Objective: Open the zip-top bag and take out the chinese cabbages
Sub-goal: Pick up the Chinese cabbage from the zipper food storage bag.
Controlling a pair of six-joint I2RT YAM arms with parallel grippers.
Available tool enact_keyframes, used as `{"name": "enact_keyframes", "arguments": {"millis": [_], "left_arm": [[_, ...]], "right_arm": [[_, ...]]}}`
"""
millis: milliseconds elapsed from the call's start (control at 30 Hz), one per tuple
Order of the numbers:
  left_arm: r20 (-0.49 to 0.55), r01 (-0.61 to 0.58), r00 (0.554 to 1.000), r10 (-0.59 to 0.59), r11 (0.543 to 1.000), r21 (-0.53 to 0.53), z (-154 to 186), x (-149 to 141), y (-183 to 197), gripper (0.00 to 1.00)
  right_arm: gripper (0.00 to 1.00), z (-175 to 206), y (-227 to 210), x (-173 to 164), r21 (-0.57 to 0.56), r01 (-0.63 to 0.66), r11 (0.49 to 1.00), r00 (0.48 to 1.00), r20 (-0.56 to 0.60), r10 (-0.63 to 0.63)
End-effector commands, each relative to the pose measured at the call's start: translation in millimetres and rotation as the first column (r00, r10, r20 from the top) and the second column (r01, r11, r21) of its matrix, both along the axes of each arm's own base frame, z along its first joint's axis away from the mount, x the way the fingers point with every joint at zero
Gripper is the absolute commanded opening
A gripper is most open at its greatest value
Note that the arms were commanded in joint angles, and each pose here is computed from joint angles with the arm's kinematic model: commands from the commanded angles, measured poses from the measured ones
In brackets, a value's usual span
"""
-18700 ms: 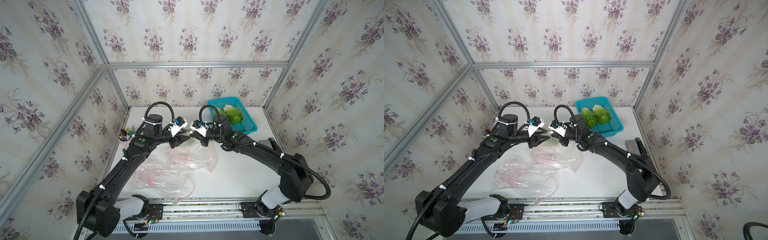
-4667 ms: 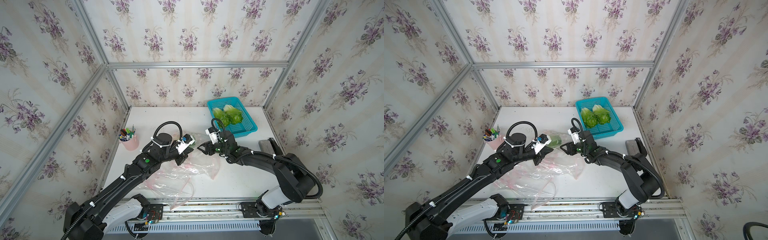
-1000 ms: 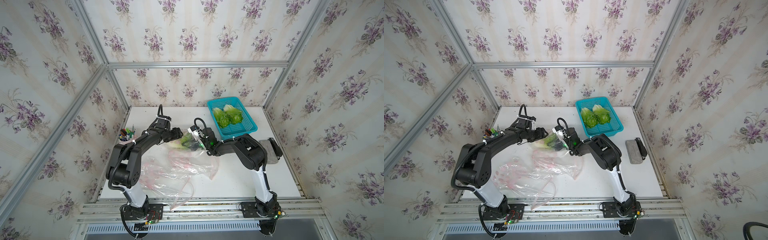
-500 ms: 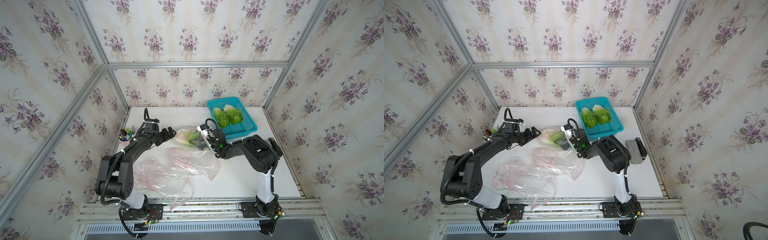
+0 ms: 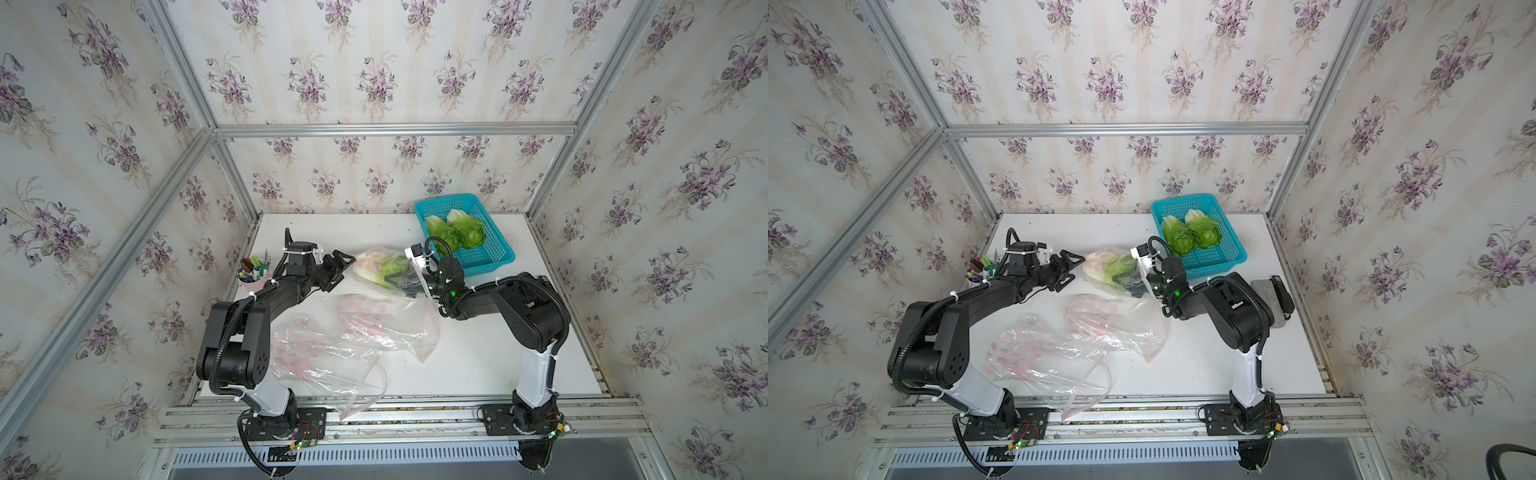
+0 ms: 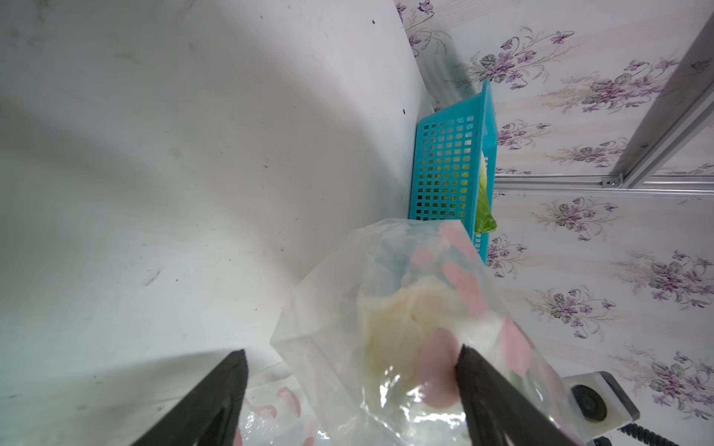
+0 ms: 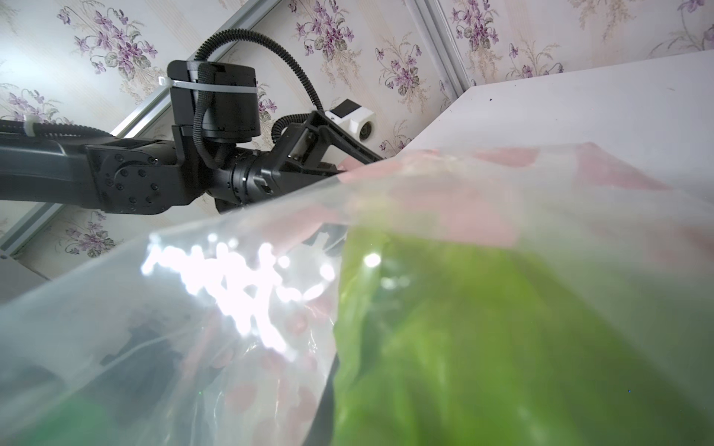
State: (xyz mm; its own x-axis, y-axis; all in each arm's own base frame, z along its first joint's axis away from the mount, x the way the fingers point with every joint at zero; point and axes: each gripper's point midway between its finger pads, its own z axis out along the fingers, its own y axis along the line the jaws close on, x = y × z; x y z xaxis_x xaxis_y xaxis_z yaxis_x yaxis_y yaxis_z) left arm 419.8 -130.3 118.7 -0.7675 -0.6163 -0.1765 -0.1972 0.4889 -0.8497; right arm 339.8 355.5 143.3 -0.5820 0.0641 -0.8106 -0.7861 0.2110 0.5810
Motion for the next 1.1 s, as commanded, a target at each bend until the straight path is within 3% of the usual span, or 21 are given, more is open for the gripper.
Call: {"name": "enact_keyframes", "arguments": {"millis": [0,33,267,467,600,733,767,1067], "left_arm": [[0.039,-0.022,0.999,0.026,0.996,-0.087,14.3,10.0,-4.1,0.58],[0.038,-0.032,0.999,0.036,0.995,-0.095,13.9,11.0,-3.2,0.50],[0.057,-0.041,0.997,0.051,0.985,-0.166,18.0,15.8,-6.1,0.33],[0.087,-0.039,0.995,0.056,0.982,-0.185,22.2,20.5,-6.9,0.02],[0.083,-0.077,0.993,0.089,0.987,-0.144,17.5,21.0,3.0,0.00],[0.086,-0.073,0.994,0.073,0.997,0.003,15.8,15.7,13.3,0.00],[0.096,-0.079,0.993,0.075,0.996,0.040,17.6,13.5,17.3,0.00],[0.219,-0.240,0.960,0.176,0.919,0.312,59.1,-13.6,70.2,0.00]], "right_arm": [[0.00,20.4,0.4,-6.0,0.044,-0.037,0.998,0.997,0.069,0.034],[0.00,20.3,0.4,-6.5,0.044,-0.037,0.998,0.997,0.069,0.034],[0.00,26.5,1.3,-8.1,0.055,-0.050,0.997,0.996,0.071,0.047],[0.00,32.0,2.5,-8.7,0.059,-0.063,0.996,0.997,0.051,0.060],[0.00,31.8,1.2,-17.2,0.029,-0.091,0.995,0.996,0.027,0.091],[0.00,28.0,0.3,-26.8,-0.002,-0.130,0.991,0.990,-0.046,0.130],[0.00,27.3,-10.9,-16.4,-0.011,-0.101,0.995,0.993,-0.061,0.100],[0.00,26.8,-41.5,-18.7,-0.077,0.001,0.997,0.996,-0.088,-0.008]]}}
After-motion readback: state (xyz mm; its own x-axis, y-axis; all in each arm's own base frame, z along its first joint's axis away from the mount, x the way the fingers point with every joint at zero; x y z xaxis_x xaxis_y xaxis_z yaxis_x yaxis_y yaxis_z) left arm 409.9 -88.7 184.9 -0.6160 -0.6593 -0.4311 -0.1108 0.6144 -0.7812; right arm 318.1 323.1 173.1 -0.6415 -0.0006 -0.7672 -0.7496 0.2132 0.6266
